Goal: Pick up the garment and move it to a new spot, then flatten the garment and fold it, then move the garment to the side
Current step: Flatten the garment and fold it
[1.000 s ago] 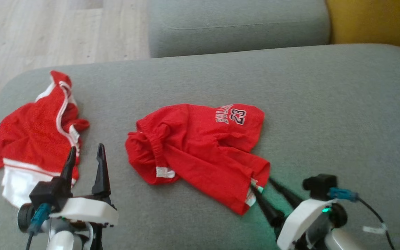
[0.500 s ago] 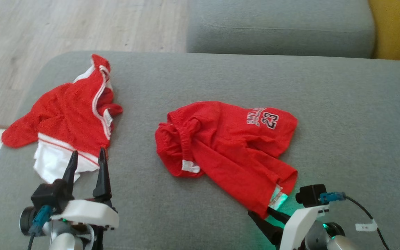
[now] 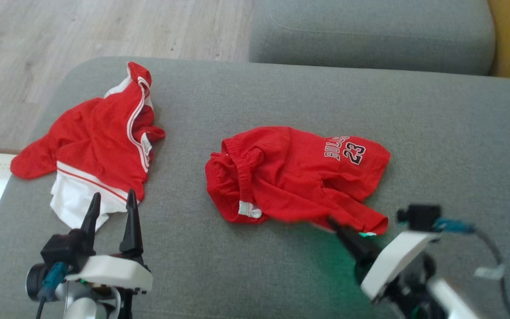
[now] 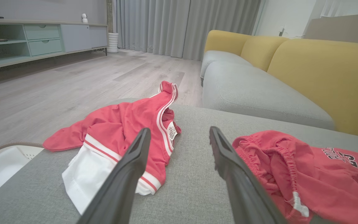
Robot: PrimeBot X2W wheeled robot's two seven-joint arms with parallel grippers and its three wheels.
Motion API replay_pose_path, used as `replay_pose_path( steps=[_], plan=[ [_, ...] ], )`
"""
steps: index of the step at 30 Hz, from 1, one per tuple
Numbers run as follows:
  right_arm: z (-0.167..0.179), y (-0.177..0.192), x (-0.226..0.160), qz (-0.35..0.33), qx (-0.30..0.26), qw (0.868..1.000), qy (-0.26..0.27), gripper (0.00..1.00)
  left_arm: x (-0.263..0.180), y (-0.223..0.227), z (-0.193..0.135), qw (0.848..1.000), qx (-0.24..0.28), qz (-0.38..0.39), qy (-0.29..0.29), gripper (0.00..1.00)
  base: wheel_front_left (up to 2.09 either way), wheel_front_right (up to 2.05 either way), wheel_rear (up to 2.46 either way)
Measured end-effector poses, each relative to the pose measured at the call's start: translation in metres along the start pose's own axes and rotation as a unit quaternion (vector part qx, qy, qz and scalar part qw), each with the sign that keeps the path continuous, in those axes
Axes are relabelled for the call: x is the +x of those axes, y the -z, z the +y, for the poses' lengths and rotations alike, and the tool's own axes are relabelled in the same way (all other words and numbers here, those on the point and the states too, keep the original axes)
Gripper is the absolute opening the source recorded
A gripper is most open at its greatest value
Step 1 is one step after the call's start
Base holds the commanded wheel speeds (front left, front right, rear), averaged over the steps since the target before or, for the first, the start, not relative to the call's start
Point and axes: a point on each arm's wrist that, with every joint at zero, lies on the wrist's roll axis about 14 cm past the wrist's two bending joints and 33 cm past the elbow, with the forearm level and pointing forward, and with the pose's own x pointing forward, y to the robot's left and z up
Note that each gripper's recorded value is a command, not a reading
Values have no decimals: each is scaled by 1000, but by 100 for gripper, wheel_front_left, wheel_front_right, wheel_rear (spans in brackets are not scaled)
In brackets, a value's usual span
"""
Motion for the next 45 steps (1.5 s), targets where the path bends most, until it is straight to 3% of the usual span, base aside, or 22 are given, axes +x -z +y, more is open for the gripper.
replay_pose_path(
  steps=[8,16,21,23,24,31,36,40,42,43,45],
  plan=[
    [-42,-88,-5,-46,8,999,14,0,12,20,-12,999,1,31,15,100,0,0,0],
    [-115,-129,10,-14,15,996,88,0,38,27,-24,999,6,40,30,100,0,0,0],
    [-144,-130,27,5,21,992,124,0,39,30,-17,999,2,47,14,100,0,0,0],
    [-149,-122,29,21,21,991,134,91,39,30,-18,999,0,46,13,100,0,0,0],
    [-150,-118,29,25,22,990,137,100,39,28,-18,999,0,44,13,100,0,0,0],
    [-144,-125,17,-12,-12,989,146,100,39,19,-24,999,-4,29,21,100,0,0,0],
    [-125,-157,-5,-113,-41,984,135,100,40,10,-28,999,-10,16,29,100,0,0,0],
    [-119,-168,-34,-190,-80,968,142,100,35,12,-34,999,-13,17,41,100,0,0,0],
    [-121,-176,-55,-250,-96,951,157,100,34,11,-39,999,-12,15,49,100,0,0,0],
    [-124,-168,-68,-266,-109,942,172,100,34,7,-44,998,-13,10,56,100,0,0,0],
    [-125,-154,-76,-273,-109,938,183,100,34,3,-47,998,-17,4,62,100,0,0,0]
  ],
)
